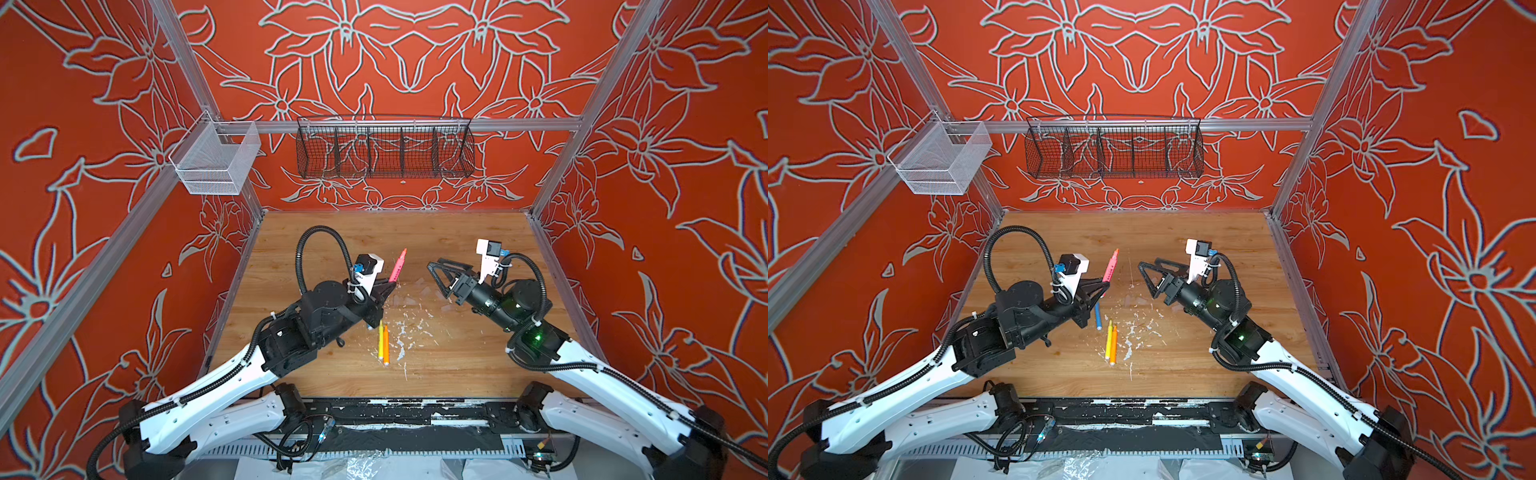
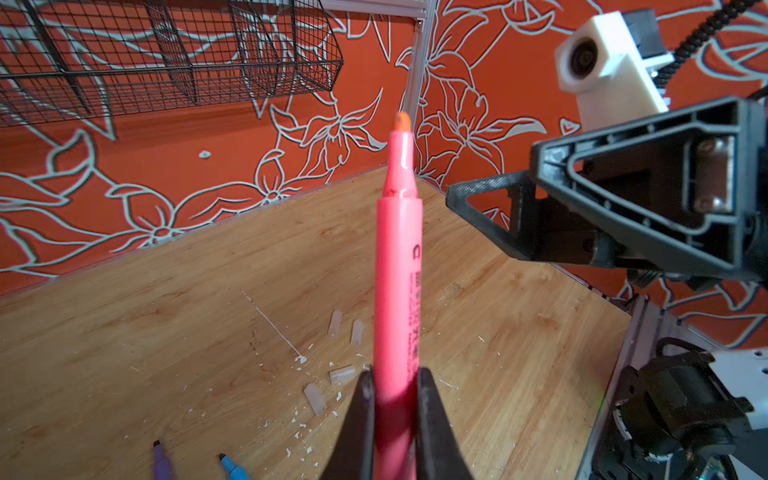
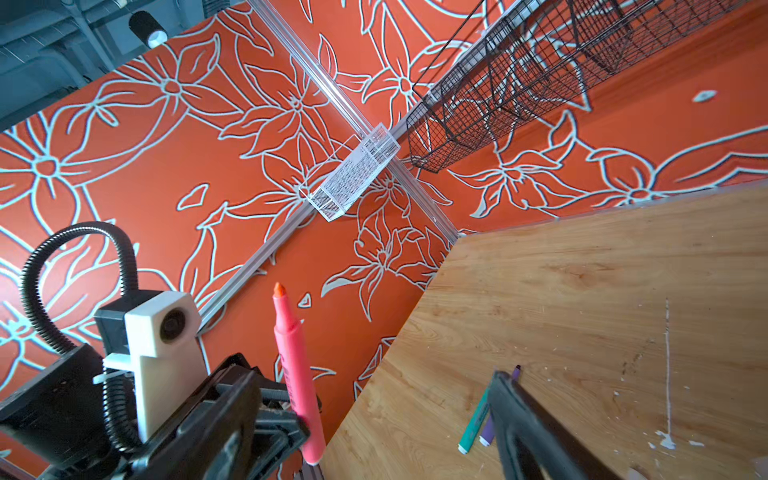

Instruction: Insert the pens into the pen caps

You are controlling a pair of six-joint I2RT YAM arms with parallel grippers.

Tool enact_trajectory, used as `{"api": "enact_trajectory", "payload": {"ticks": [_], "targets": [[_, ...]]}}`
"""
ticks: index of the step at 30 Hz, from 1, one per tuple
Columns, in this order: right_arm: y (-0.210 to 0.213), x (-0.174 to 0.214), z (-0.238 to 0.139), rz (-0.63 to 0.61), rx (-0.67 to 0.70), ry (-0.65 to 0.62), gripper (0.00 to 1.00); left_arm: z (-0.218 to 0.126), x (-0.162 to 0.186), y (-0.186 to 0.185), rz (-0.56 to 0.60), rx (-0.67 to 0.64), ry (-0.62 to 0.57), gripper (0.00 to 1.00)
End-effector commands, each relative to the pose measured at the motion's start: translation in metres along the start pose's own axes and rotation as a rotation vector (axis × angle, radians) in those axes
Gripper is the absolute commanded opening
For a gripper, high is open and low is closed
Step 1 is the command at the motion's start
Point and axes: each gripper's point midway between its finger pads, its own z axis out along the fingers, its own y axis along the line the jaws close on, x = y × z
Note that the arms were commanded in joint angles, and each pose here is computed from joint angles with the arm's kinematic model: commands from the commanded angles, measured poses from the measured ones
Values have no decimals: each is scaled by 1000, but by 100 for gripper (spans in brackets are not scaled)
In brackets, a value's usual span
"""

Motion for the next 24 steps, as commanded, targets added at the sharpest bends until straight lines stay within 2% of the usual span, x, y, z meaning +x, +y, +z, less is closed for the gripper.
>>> {"api": "enact_trajectory", "payload": {"ticks": [1, 6, 9, 11, 14, 17, 24], "targets": [[26, -7, 11, 27, -93, 8, 81, 6, -11, -15, 8, 78, 1, 0], [38, 5, 30, 25, -119, 67, 76, 25, -5, -32, 28, 156, 61, 0], [36, 8, 40, 27, -97, 78, 70, 25, -8, -37, 26, 182, 50, 0], [37, 9, 43, 25, -95, 82, 62, 25, -8, -35, 28, 173, 35, 0], [39, 10, 46, 14, -93, 83, 44, 23, -10, -30, 34, 147, 28, 0], [36, 10, 46, 15, -71, 76, 33, 22, -11, -27, 38, 132, 26, 0], [40, 12, 44, -10, -63, 75, 18, 12, -18, -21, 34, 103, -10, 0]]}}
